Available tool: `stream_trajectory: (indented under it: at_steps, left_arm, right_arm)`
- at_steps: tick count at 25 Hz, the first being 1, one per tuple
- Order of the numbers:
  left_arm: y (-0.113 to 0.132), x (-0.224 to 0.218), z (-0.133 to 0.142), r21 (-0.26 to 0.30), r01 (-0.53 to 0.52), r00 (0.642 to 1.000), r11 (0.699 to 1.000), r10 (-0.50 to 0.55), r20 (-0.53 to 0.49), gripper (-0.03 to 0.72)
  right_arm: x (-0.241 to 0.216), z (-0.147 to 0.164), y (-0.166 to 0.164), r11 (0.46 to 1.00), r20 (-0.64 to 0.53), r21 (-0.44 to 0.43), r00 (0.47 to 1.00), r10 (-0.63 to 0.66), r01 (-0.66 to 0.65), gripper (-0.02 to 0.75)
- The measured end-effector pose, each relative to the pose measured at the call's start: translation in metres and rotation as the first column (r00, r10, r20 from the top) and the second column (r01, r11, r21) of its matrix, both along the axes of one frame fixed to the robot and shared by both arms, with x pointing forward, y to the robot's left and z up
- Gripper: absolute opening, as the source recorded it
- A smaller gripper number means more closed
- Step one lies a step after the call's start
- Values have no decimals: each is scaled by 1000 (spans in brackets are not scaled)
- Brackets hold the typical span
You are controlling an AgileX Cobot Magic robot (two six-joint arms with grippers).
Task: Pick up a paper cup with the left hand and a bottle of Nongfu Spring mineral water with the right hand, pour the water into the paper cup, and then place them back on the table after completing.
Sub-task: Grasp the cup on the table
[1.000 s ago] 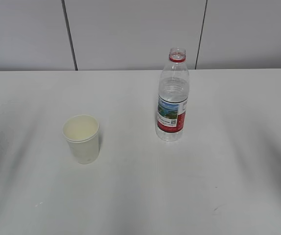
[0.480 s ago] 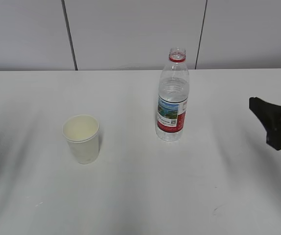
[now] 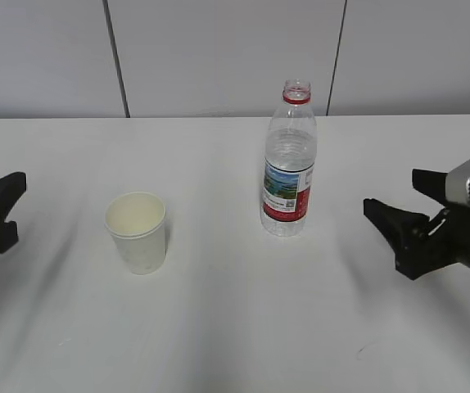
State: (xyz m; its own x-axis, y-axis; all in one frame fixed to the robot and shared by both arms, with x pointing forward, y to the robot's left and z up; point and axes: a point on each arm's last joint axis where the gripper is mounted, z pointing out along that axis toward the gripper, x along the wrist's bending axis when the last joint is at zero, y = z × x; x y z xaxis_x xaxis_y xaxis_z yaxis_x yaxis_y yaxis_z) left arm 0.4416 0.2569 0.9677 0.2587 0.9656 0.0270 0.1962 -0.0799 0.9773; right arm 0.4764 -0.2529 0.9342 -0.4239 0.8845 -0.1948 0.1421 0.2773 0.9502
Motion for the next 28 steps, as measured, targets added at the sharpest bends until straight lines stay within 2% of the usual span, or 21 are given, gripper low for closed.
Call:
stream_trajectory:
  at_steps: [6,12,19,22,28]
  left_arm:
    - [-11,7,-25,23,117,992,993,-115,-56,438]
    - [-23,16,-52,-15,219,975,976,-220,-38,438]
    - [-32,13,-98,-31,327,921,944,-326,-211,438]
    - [-33,12,-103,-35,340,911,940,-338,-234,438]
    - [-32,18,-103,-36,317,922,948,-317,-221,438]
  right_arm:
    - [6,-24,7,997,11,8,997,71,-72,586]
    - [10,-43,9,995,-43,-12,994,101,-102,586]
    - [11,-42,10,993,-35,-11,993,115,-116,586]
    - [13,-41,10,993,-25,-12,993,116,-116,586]
    - [17,-39,11,992,-6,-14,992,127,-127,586]
